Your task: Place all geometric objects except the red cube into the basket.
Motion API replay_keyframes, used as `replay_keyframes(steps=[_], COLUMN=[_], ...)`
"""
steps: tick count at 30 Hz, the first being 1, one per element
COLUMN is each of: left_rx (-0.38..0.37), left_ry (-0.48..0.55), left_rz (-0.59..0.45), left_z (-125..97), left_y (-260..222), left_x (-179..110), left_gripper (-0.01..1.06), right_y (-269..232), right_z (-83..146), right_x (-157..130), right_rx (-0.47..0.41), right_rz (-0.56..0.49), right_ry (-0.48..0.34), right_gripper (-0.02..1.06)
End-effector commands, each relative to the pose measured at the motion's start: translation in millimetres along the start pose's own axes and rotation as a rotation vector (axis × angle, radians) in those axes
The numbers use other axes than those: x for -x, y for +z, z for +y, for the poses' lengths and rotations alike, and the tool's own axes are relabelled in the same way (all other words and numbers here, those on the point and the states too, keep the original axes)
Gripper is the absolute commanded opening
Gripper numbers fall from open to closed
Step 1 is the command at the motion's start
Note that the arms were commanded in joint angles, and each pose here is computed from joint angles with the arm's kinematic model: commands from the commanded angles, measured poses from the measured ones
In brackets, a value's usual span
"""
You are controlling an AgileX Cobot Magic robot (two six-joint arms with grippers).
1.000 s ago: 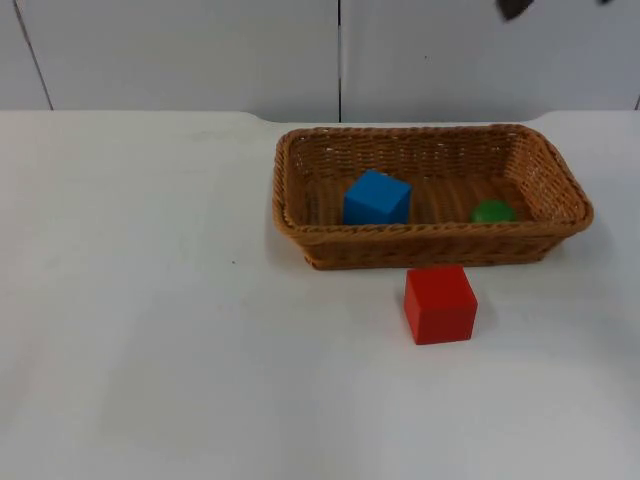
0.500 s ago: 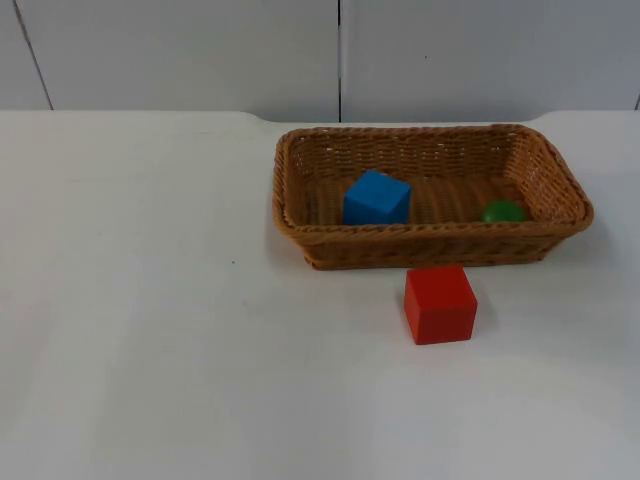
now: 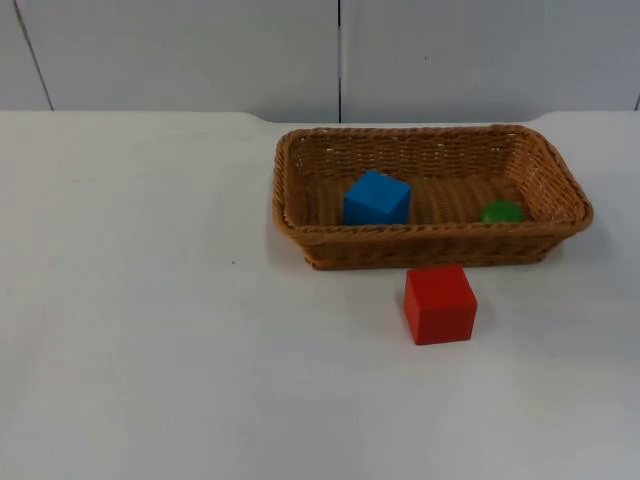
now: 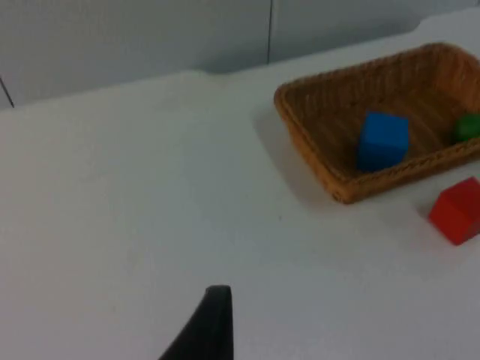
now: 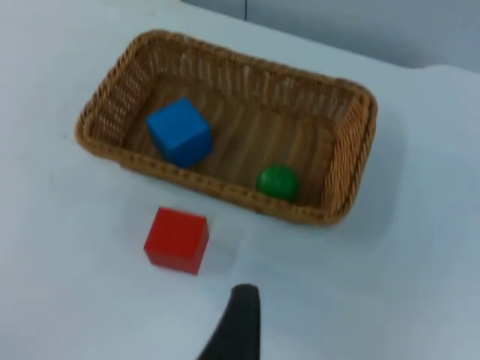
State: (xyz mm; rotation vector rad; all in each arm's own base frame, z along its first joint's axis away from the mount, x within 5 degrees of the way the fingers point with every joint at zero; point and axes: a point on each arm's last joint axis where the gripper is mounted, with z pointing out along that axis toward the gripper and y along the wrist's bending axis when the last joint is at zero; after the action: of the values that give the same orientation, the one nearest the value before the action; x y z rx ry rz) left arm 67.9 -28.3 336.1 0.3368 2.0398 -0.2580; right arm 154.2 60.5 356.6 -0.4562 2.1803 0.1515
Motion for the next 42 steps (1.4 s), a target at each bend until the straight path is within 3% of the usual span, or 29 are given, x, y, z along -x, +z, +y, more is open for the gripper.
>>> replay_keyframes(steps=[1,7,12,18,25,28,34,38,42], left_rx=[-0.013,-0.009,0.029,0.061,0.085,0.099,0.149,0.185,0.192], left_ry=[0.025,0.052,0.029,0.023,-0.009,-0.015,-0.048,-0.078,-0.074], left_rz=[-0.071,-0.152,-0.129,-0.207,-0.127,-0.125,-0.071,0.002,0.002], left_z=[-5.6,-12.7,-12.3,-12.9,-7.5,-6.2,-1.6,2.6,3.3], left_y=[-17.2,-45.0,-56.1,-67.3,-45.7,-45.8,-45.9,-39.9,-40.1], left_x=[-5.3,-19.8,-33.2,-48.7,-75.9,-76.1,-81.2,-90.9,-90.9], left_gripper=[1.05,1.05,1.05,1.05,1.05,1.05,1.05,1.05,1.05], right_y=[-8.6,-27.6,-57.8,-95.9,-117.0,-122.1,-113.1,-102.7,-91.9], right_z=[0.5,1.0,1.2,0.4,-0.3,-0.2,-0.7,0.3,1.4], right_x=[-15.0,-49.0,-80.2,-106.7,-131.5,-144.3,-158.8,-164.1,-165.8], right_rx=[0.002,0.000,0.001,-0.005,-0.014,-0.014,-0.028,-0.022,-0.015], right_rz=[-0.034,-0.086,-0.203,-0.341,-0.393,-0.371,-0.213,-0.170,-0.176], right_ry=[0.001,0.003,0.018,0.026,0.029,0.033,0.026,0.026,0.025], right_gripper=[0.78,0.78,0.78,0.78,0.78,0.78,0.78,0.78,0.78])
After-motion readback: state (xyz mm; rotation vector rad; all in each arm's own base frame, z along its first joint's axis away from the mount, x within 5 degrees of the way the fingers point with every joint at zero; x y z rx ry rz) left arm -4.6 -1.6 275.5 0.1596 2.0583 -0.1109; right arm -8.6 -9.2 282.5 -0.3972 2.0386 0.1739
